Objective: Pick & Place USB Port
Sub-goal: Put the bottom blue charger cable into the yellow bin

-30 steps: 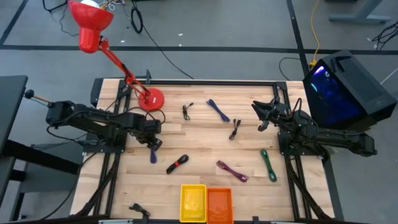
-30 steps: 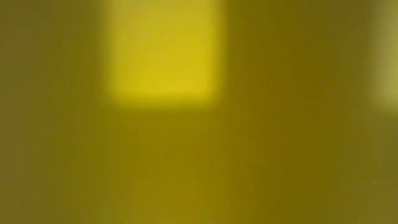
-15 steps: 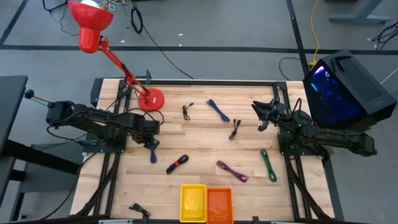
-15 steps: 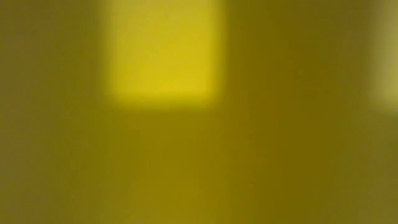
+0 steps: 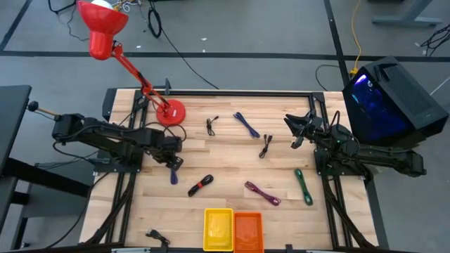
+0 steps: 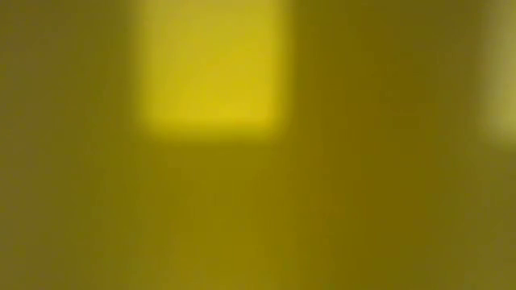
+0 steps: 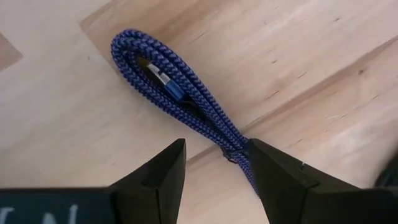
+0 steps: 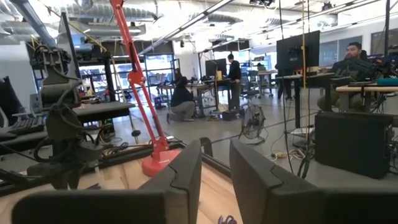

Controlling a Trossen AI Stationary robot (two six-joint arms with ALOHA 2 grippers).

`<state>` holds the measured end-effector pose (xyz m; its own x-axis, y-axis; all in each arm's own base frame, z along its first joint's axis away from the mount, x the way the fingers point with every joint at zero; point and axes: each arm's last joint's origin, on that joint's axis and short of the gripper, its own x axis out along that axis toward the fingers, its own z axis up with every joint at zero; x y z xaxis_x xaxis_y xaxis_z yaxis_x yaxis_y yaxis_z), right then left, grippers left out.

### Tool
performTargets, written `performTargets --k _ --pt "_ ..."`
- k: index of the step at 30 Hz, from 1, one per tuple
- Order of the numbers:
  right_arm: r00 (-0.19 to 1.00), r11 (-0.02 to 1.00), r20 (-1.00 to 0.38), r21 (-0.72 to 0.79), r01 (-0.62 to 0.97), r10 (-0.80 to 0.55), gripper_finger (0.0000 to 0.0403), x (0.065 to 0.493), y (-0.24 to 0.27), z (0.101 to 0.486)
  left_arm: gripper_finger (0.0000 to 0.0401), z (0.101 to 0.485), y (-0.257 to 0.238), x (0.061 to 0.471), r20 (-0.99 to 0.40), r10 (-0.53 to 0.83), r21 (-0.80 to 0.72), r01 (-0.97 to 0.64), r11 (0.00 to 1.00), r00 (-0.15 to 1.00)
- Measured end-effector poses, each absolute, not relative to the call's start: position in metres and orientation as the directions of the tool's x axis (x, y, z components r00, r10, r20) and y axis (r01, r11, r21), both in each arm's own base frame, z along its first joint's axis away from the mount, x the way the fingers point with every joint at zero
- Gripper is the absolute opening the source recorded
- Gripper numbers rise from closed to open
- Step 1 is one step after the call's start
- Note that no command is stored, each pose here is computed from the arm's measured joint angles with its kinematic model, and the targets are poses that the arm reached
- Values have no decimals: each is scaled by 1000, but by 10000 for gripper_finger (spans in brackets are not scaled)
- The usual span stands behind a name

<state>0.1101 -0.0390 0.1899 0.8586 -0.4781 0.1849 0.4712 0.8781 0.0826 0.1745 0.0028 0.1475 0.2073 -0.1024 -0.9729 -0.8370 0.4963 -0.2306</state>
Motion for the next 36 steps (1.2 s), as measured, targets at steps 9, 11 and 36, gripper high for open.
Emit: performTargets --k 9,11,36 --pt "860 878 181 82 471 -478 87 110 -39 190 181 147 -2 177 -970 -70 -237 -847 477 232" --pt "862 880 180 82 468 -475 87 110 -39 189 181 145 -2 176 -971 -67 -236 -855 461 231" --pt "866 884 180 79 461 -467 87 110 -39 189 24 137 -1 173 -968 61 -163 -792 588 244"
